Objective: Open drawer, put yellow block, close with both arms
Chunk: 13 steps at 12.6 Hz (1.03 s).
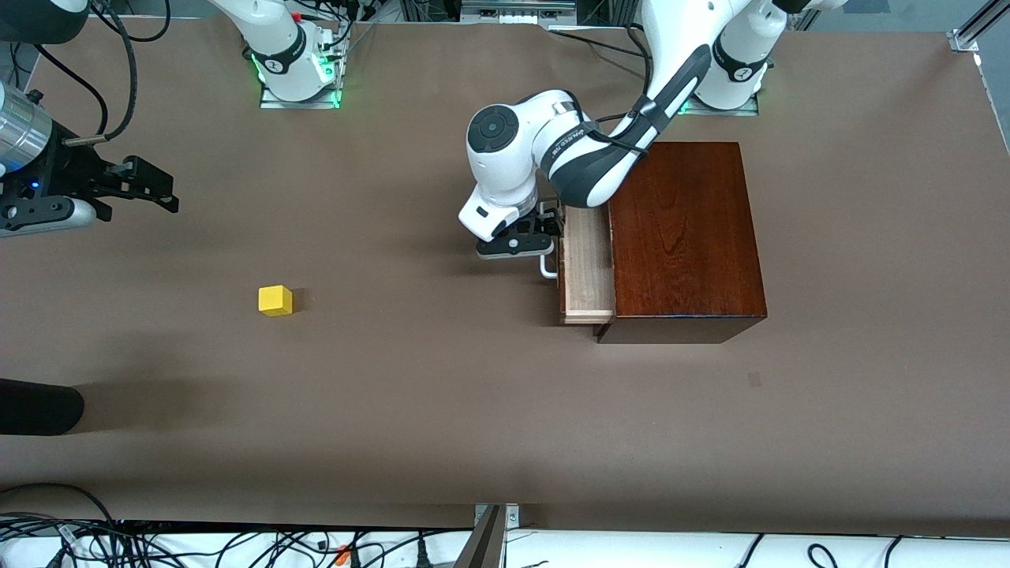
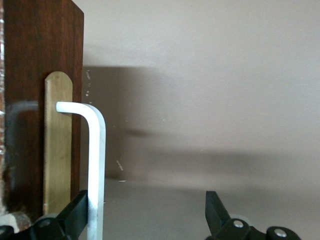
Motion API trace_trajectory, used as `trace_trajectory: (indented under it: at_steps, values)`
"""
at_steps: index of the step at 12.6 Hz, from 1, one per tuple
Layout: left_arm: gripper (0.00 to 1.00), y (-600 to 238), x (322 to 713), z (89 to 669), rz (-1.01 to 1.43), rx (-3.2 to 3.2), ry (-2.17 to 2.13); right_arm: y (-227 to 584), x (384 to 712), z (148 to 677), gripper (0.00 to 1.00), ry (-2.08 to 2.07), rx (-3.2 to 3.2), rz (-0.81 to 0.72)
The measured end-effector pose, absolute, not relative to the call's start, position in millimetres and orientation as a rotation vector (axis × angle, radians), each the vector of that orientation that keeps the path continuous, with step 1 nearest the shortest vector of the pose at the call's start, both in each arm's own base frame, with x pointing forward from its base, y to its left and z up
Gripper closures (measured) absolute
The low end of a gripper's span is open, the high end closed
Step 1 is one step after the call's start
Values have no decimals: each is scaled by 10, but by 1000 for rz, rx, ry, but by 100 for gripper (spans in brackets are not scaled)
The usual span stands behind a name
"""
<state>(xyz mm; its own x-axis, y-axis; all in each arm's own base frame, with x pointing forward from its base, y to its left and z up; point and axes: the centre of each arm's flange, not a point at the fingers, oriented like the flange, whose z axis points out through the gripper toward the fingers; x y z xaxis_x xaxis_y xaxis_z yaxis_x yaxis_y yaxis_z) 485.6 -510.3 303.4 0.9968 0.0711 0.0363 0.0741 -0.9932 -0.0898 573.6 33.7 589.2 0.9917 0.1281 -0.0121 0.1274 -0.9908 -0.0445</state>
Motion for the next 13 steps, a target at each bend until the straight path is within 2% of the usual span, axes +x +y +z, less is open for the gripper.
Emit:
trace_trajectory:
  at_steps: [4,7,10,13]
  values:
    - [0,-5067,4949,3353,-62,-3029,-120,336,5736,5892,0,-198,-3092,23]
    - [0,-4848,5052,3833,-21,-2951,-63,335,5736,5891,0,-198,-3092,24]
    - [0,-4265,5379,4493,3,-2944,25,331,5737,5890,0,-197,-3092,24]
    - [0,-3325,5732,5099,128,-3024,73,326,5737,5888,0,-195,-3092,25]
